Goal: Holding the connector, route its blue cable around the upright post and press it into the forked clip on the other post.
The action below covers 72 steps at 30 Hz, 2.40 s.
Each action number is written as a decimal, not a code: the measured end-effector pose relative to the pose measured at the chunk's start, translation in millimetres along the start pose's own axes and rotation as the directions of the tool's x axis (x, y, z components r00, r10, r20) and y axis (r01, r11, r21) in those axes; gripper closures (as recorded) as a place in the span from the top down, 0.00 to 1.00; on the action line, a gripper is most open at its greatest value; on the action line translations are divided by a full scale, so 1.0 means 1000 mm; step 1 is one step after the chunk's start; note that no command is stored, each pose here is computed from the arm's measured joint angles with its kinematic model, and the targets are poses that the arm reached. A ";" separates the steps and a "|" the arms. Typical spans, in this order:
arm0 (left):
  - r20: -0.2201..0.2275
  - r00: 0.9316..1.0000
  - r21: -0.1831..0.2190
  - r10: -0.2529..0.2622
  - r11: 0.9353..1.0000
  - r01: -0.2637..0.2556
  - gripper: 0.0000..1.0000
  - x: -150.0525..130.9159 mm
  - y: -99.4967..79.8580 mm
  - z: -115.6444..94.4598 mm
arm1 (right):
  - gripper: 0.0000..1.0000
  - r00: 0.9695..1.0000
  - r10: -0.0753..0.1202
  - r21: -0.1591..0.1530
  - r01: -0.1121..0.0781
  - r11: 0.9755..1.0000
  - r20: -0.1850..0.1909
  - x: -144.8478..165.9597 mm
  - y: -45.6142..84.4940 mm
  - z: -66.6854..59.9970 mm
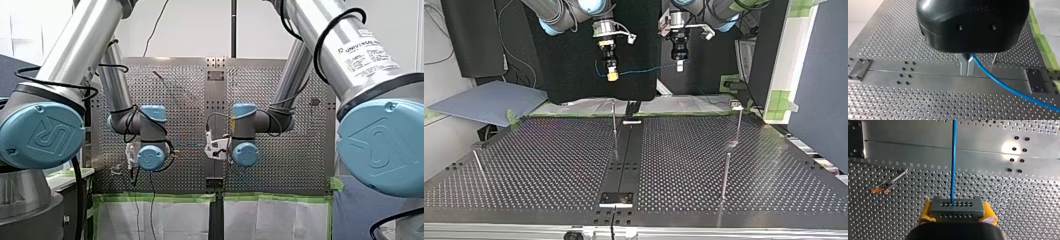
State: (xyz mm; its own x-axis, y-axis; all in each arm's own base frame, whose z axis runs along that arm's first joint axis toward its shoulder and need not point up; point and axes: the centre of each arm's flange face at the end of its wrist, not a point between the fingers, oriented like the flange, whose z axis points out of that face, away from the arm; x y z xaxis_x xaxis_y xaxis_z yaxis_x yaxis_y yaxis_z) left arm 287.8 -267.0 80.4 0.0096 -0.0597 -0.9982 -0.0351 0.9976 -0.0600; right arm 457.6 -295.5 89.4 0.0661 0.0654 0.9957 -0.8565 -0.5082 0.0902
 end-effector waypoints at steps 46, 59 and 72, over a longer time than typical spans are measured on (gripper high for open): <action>0.000 1.000 0.000 0.000 1.000 0.000 0.00 0.000 0.000 0.000 | 0.00 1.000 0.000 0.000 0.000 1.000 0.000 0.000 0.000 0.000; 0.003 1.000 0.004 0.002 1.000 -0.002 0.05 0.000 -0.001 0.000 | 0.00 1.000 0.000 0.000 0.000 1.000 0.001 0.000 0.000 0.000; -0.050 0.998 0.030 0.042 0.999 -0.041 0.05 0.026 -0.003 -0.008 | 0.00 1.000 -0.001 0.000 0.001 1.000 0.003 0.000 0.000 0.000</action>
State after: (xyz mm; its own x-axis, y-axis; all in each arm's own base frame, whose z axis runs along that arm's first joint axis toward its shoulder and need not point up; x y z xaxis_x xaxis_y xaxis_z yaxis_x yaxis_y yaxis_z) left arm 280.2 -271.8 54.3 -0.0421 -0.0192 -0.9989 -0.0050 0.9998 -0.0190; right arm 457.4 -295.3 89.1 0.0683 0.0633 0.9957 -0.8563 -0.5084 0.0910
